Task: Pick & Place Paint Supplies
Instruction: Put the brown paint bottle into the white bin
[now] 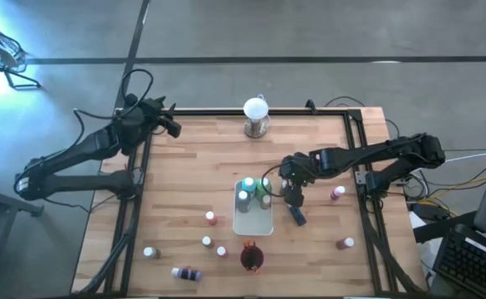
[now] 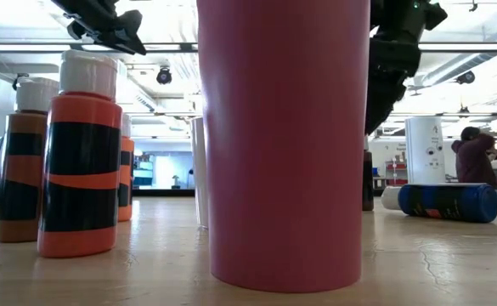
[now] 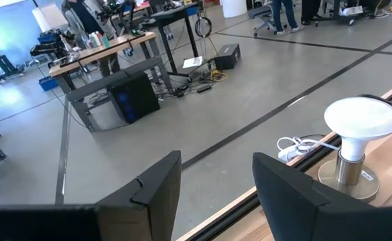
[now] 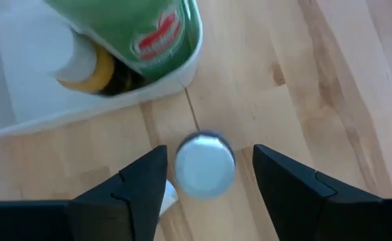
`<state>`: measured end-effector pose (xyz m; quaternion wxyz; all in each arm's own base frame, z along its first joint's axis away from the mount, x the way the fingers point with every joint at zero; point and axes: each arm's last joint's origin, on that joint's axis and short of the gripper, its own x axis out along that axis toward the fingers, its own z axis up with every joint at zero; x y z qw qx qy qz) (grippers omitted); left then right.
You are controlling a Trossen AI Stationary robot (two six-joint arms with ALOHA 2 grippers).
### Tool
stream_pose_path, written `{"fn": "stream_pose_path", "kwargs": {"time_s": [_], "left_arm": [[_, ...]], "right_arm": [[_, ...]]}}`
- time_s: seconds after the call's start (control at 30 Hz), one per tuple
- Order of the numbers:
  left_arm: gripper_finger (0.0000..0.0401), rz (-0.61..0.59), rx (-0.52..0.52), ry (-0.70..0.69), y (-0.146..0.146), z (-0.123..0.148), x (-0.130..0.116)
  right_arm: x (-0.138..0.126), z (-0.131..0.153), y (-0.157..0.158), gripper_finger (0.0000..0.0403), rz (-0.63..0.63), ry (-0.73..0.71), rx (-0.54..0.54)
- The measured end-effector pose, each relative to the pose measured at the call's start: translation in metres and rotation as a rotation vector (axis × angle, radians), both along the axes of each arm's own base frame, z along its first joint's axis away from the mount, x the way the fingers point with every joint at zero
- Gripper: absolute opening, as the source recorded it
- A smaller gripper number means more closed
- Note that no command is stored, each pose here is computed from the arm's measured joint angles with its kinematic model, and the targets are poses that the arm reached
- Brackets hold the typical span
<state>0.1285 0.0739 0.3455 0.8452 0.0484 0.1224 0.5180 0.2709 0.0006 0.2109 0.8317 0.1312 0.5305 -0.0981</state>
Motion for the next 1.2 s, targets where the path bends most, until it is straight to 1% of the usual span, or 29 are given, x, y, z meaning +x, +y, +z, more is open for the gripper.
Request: {"fn": "stream_pose_path", "kwargs": {"time_s": [0.17, 0.3, 0.43, 0.53, 0.63, 0.8, 1.0, 1.2], "left_arm": [[0.0191, 0.000, 0.000, -0.001, 0.000, 0.000, 0.000], [0.0191, 0.000, 0.000, 0.000, 0.000, 0.000, 0.000], [0.0191, 0.000, 0.000, 0.000, 0.000, 0.000, 0.000], [0.0191, 0.000, 0.000, 0.000, 0.000, 0.000, 0.000], [0.0190, 0.000, -0.001, 0.000, 0.000, 0.000, 0.000], [0.0191, 0.000, -0.001, 0.000, 0.000, 0.000, 0.000], [0.0191, 0.000, -0.001, 0.000, 0.000, 0.000, 0.000], [0.0191, 0.000, -0.001, 0.000, 0.000, 0.000, 0.000]], "right_arm": [[0.004, -0.008, -0.001, 0.0192, -0.002, 0.020, 0.000], [0.008, -0.017, -0.001, 0.0168, 0.010, 0.053, -0.006], [0.011, -0.016, -0.001, 0.0138, 0.028, 0.052, -0.015], [0.011, -0.012, -0.001, 0.0134, 0.041, 0.046, -0.022], [0.012, 0.001, -0.001, 0.0134, 0.041, 0.012, -0.023], [0.009, 0.025, 0.000, 0.0134, 0.030, 0.028, -0.023], [0.005, 0.072, 0.004, 0.0134, 0.031, 0.010, -0.066], [0.002, 0.124, 0.011, 0.0134, 0.049, -0.057, -0.105]]}}
